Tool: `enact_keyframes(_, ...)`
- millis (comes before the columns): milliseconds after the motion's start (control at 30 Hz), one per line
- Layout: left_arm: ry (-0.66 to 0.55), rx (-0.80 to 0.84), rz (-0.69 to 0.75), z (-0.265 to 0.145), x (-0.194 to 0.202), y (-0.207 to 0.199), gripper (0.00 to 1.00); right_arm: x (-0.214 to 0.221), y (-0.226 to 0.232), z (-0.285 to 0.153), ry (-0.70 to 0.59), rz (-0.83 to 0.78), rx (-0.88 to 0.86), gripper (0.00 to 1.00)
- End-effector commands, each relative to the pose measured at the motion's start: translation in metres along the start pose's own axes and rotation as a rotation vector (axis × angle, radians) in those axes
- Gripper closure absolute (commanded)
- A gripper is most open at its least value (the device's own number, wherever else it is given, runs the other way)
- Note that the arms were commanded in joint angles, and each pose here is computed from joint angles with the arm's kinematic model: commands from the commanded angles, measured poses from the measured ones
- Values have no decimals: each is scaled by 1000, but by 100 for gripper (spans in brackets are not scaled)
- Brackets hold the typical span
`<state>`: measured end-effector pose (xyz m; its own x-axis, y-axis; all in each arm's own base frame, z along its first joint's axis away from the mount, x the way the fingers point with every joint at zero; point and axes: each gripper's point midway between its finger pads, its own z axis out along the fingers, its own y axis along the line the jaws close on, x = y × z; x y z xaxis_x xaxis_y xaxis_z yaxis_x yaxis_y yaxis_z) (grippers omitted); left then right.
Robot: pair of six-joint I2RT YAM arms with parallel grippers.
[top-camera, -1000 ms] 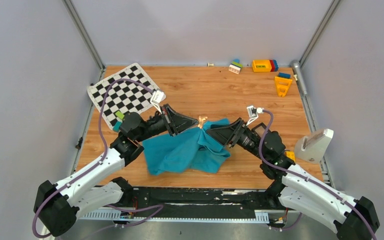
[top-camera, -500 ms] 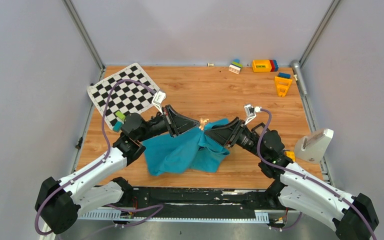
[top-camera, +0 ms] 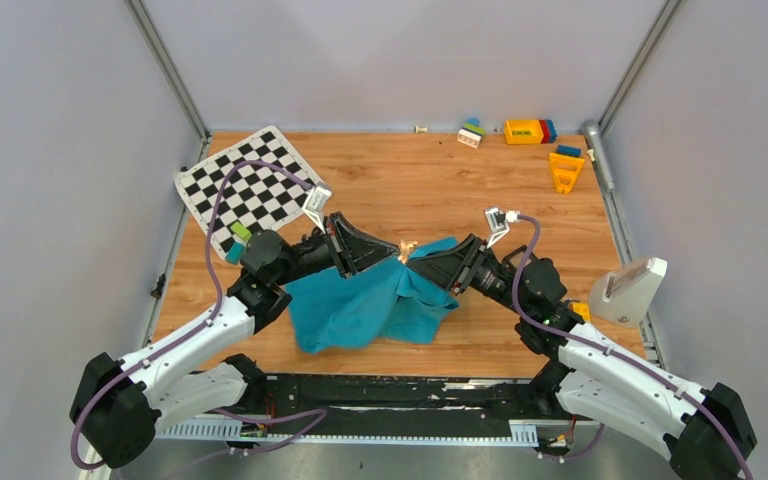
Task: Remove the brooch from the garment
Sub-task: Remove the brooch from the clothes.
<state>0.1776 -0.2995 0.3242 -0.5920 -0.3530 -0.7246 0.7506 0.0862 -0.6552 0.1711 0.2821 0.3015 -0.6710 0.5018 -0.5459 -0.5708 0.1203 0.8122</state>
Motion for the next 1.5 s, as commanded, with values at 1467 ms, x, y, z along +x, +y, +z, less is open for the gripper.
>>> enact_keyframes(1467,88,3,168,11,24,8,100,2,27,7,126,-27,-15,70)
